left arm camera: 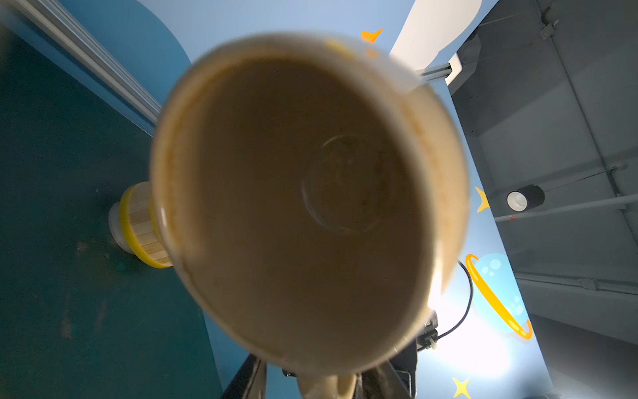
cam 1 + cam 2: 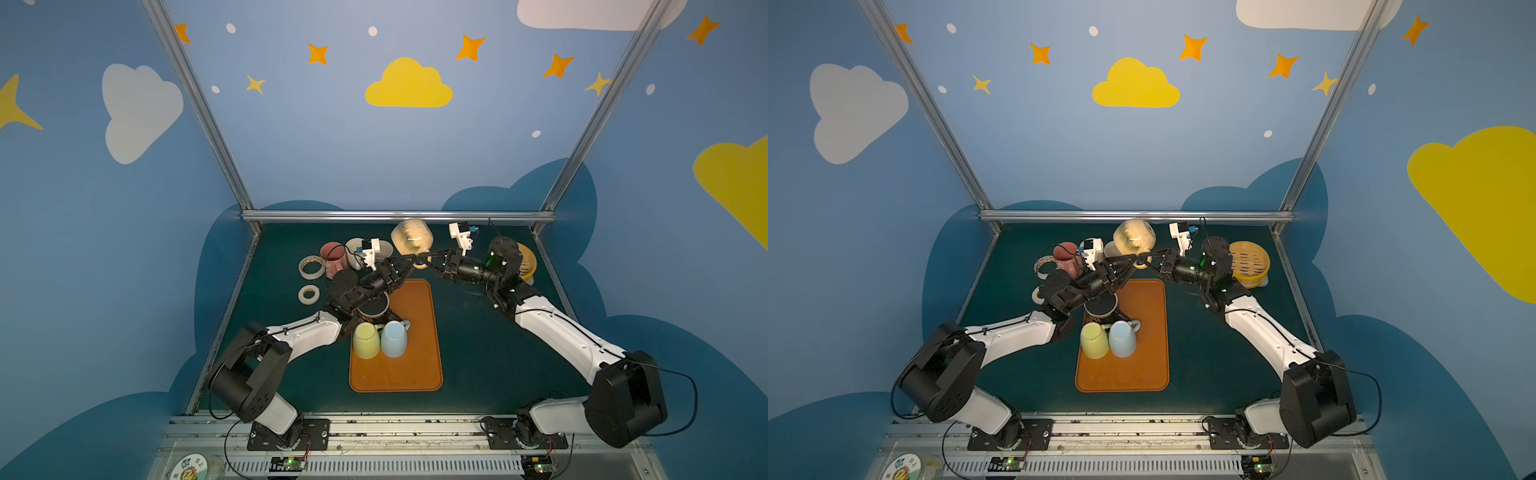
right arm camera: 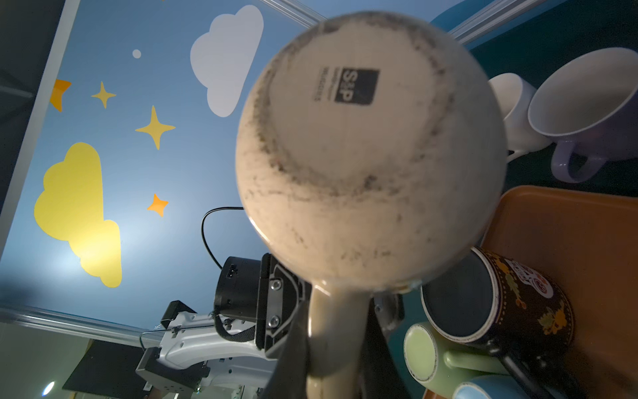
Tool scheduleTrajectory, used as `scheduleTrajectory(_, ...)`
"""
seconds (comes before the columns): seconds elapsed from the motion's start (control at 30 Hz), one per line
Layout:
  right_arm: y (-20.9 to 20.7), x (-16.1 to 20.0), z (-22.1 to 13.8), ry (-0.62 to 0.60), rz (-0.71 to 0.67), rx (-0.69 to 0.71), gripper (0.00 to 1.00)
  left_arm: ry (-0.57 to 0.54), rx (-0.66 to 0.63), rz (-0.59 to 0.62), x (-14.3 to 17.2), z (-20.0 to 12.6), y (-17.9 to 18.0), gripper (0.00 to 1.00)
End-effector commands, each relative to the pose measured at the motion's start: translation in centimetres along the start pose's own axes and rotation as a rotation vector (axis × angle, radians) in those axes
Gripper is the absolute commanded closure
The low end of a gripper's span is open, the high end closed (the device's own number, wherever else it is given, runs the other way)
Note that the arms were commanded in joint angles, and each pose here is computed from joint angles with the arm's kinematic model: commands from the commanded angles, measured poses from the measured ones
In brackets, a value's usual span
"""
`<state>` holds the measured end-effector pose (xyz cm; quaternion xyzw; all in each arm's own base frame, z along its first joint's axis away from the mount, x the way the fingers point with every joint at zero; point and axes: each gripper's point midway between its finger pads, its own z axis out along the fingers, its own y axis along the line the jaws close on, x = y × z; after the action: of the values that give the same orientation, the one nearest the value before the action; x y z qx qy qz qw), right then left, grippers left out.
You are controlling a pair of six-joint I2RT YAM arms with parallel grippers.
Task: Turn the mug right side up
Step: Place the mug at the top-center of the table.
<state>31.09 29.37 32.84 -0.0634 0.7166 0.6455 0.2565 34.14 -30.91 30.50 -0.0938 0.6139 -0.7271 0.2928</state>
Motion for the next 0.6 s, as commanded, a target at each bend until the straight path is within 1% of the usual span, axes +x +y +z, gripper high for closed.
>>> scheduleTrajectory(0.0, 5.9, -2.0, -0.6, -0.055, -0.179, -0.153, 1.00, 0.004, 0.079, 0.012, 0.0, 0.5, -2.0, 0.57)
scheduleTrajectory(0.07, 5.8, -1.9, -0.5, -0.050, -0.172, -0.156, 1.00, 0.002, 0.084, 0.011, 0.0, 0.6, -2.0, 0.57)
scheduleTrajectory(0.33, 5.1, -1.0, -0.3, -0.033, -0.150, -0.153, 1.00, -0.003, 0.100, 0.013, -0.1, 0.9, -2.5, 0.65)
scheduleTrajectory(0.57, 4.2, 0.0, 0.2, -0.010, -0.132, -0.146, 1.00, 0.004, 0.116, 0.018, -0.1, 1.2, -3.0, 0.70)
